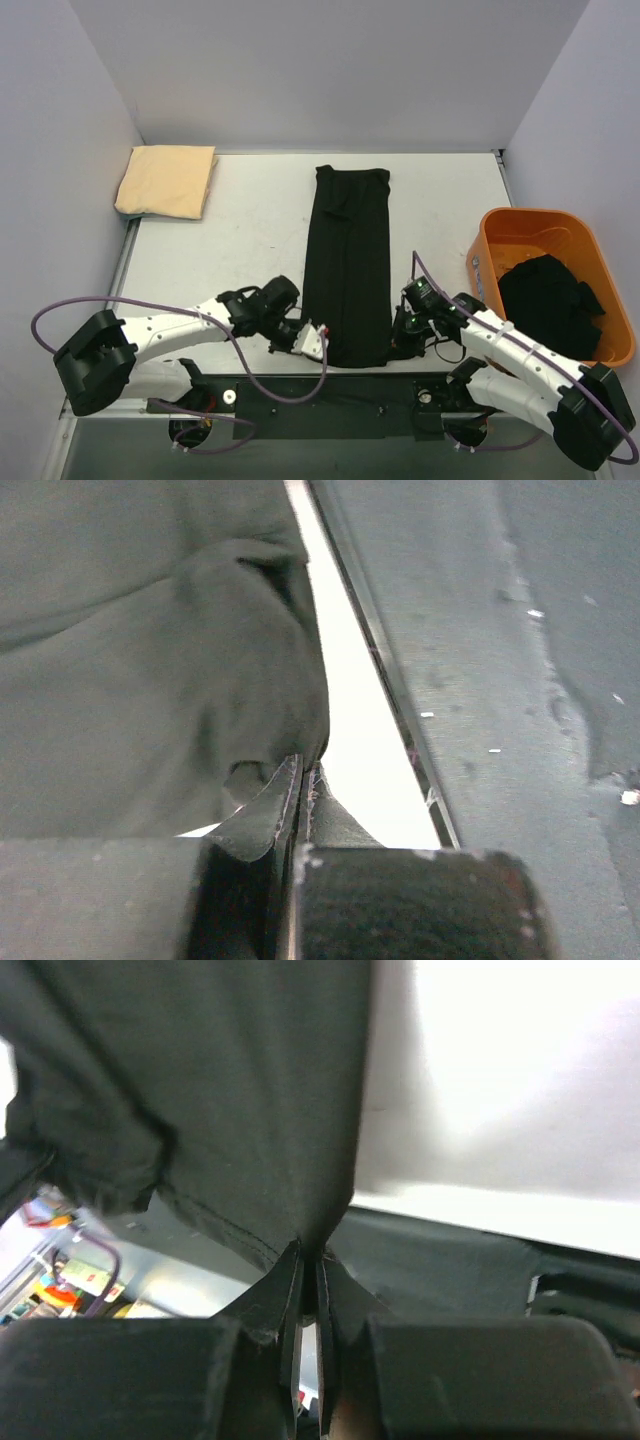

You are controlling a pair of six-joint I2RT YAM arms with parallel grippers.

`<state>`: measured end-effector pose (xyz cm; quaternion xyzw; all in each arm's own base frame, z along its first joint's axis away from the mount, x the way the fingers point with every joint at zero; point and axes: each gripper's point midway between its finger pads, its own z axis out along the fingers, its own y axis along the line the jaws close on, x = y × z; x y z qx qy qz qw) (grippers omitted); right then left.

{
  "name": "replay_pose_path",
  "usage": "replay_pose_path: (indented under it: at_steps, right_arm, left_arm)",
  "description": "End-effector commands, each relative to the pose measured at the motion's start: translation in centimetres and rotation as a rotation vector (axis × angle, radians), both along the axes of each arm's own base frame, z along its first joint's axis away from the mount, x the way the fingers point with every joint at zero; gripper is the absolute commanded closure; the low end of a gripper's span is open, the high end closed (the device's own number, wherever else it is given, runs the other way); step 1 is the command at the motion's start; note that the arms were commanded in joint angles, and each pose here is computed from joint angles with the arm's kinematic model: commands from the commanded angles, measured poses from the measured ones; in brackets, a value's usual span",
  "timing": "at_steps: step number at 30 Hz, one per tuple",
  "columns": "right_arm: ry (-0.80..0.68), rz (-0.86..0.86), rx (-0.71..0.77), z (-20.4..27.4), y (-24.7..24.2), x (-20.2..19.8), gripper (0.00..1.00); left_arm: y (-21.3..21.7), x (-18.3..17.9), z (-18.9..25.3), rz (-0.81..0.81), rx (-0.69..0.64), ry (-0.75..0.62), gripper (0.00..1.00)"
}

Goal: Fold and stack the t-shirts
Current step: Grab the bottom of the folded rectangular tshirt with both arms, then fold the folded rectangular tshirt in 1/3 of the way

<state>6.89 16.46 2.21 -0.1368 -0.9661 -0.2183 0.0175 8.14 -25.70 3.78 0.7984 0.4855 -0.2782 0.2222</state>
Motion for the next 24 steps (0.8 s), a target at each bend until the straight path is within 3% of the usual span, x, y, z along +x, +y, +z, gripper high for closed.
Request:
replay_pose_path:
  at_steps: [1,5,8,15,19,24]
  right_arm:
    - [-0.06,0.018,0.007,4.2,0.1,1.9,1.0]
    - [-0.098,0.048,0.031,6.3,0.3,5.7,1.0]
    - [-0.167,0.04,0.036,8.7,-0.2,10.8,1.0]
    - [-0.24,0.067,-0.018,10.1,-1.5,21.2,1.0]
    - [-0.241,0.044,0.002,10.1,-1.6,25.0,1.0]
    - [-0.211,0.022,0.013,8.8,-2.1,28.2,1.0]
  left_arm:
    - [-2.3,4.3,5.5,0.233,-0.153,0.131,1.0]
    - [-3.5,7.5,8.4,0.265,-0.169,0.074,1.0]
    - [-4.6,10.3,9.3,0.318,-0.173,0.085,1.0]
    - [-4.9,21.0,9.8,0.51,-0.167,-0.019,1.0]
    - [-5.6,25.8,10.0,0.545,-0.098,-0.004,1.0]
    - [-5.0,29.1,8.2,0.624,-0.021,0.04,1.0]
